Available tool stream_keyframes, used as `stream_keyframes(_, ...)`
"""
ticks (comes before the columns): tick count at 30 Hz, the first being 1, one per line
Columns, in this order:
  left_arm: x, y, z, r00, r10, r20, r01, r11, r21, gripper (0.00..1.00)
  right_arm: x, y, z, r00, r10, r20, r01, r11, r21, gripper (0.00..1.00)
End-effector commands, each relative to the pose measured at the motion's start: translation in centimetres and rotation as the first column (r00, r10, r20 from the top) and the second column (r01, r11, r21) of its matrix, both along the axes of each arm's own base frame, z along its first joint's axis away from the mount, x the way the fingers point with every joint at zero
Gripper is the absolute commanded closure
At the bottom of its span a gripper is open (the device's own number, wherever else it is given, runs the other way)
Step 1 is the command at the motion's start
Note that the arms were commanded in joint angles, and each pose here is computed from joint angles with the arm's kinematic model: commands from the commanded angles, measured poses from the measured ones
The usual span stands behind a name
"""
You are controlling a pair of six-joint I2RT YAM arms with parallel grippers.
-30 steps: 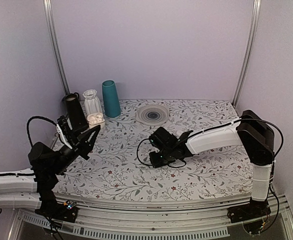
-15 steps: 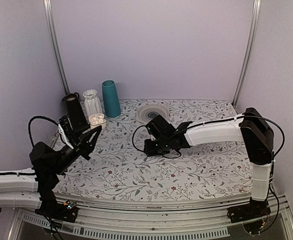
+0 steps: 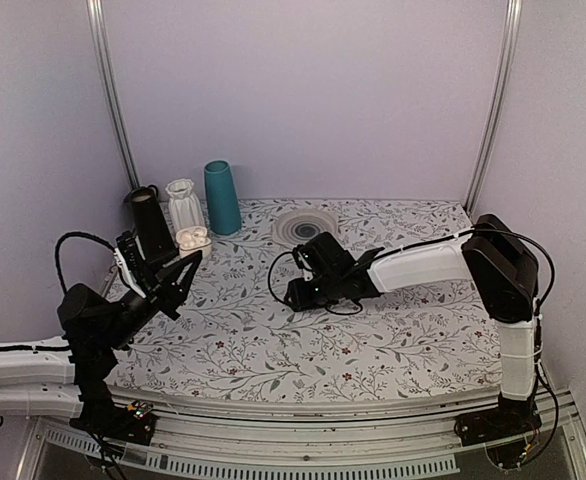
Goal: Insert the wireless bluetooth earbuds into the charging case
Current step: Adjust the left earbud at the center of the board.
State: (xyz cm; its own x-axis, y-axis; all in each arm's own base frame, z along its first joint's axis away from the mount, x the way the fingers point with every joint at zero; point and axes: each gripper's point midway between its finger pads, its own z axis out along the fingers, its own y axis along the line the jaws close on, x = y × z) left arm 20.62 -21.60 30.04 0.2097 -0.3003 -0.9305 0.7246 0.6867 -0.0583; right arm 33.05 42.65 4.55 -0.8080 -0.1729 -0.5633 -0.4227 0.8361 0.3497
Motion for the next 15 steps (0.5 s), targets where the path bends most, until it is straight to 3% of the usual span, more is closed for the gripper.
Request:
stream_keyframes(1,0.0,0.3,1.4,1.000,0.005,0.024,-0.004,1.000,-0.026,1.00,0.5,0.5,-0.7,0.999,0.045,0.016,-0.046,0.998,0.034,0.54)
stream_keyframes(15,-0.1,0.3,1.6,1.000,0.000,0.024,0.000,1.000,-0.029,1.00,0.6,0.4,-2.0,0.996,0.085,0.024,-0.085,0.996,0.020,0.51)
